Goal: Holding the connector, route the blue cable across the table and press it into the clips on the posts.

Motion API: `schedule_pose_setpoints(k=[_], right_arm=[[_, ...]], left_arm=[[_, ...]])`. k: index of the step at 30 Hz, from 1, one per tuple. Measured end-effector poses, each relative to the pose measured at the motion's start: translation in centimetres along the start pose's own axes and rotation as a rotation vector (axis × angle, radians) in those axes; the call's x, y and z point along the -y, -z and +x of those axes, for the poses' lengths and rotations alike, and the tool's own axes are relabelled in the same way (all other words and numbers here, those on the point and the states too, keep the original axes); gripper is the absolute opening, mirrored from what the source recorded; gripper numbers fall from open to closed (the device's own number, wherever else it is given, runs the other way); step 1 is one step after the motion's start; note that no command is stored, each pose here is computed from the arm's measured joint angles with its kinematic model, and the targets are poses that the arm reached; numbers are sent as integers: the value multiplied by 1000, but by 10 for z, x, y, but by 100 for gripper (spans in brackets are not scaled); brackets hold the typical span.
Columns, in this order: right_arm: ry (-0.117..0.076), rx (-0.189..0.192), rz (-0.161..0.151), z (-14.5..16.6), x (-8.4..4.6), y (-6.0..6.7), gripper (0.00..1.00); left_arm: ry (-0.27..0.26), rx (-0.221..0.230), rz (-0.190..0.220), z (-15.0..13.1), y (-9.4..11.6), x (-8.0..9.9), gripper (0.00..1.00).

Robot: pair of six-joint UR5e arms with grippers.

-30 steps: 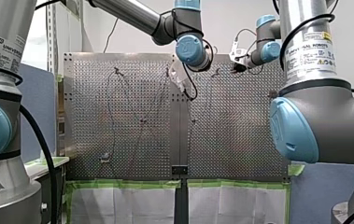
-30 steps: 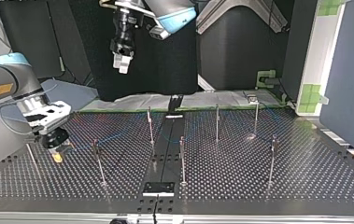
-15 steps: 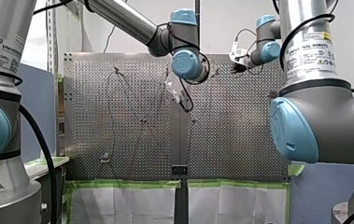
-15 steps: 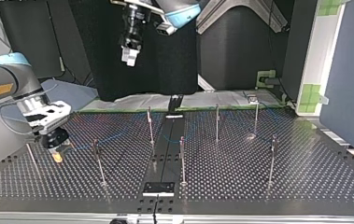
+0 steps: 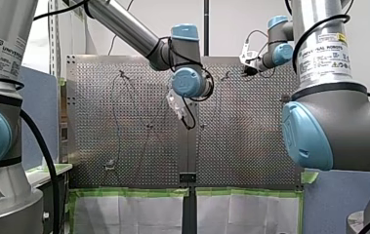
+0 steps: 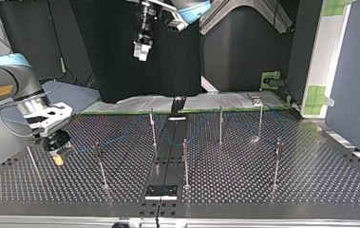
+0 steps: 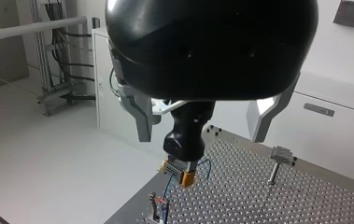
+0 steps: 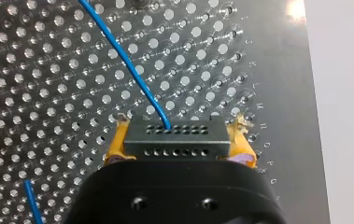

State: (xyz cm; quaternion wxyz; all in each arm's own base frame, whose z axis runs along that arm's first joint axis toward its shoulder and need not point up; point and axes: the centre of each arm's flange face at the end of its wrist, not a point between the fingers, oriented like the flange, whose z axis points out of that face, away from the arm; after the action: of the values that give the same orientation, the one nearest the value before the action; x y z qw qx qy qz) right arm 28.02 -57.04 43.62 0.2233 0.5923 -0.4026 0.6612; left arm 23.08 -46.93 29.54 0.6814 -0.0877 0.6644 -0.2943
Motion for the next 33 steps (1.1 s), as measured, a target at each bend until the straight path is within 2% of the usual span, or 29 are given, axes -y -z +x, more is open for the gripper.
schedule_pose_setpoints(k=[12, 18, 24, 33], right_arm=[[0, 1, -1, 0, -1, 0, 0], [-1, 1, -2, 0, -1, 0, 0], [-1, 0, -2, 0, -1, 0, 0], [0, -1, -3, 0, -2, 0, 0]], left_arm=[[-2, -2, -1, 22, 20, -31, 100], [-33, -27, -19, 49, 30, -57, 100], [-53, -24, -59, 61, 31, -88, 100], [-55, 24, -130, 55, 26, -135, 100]])
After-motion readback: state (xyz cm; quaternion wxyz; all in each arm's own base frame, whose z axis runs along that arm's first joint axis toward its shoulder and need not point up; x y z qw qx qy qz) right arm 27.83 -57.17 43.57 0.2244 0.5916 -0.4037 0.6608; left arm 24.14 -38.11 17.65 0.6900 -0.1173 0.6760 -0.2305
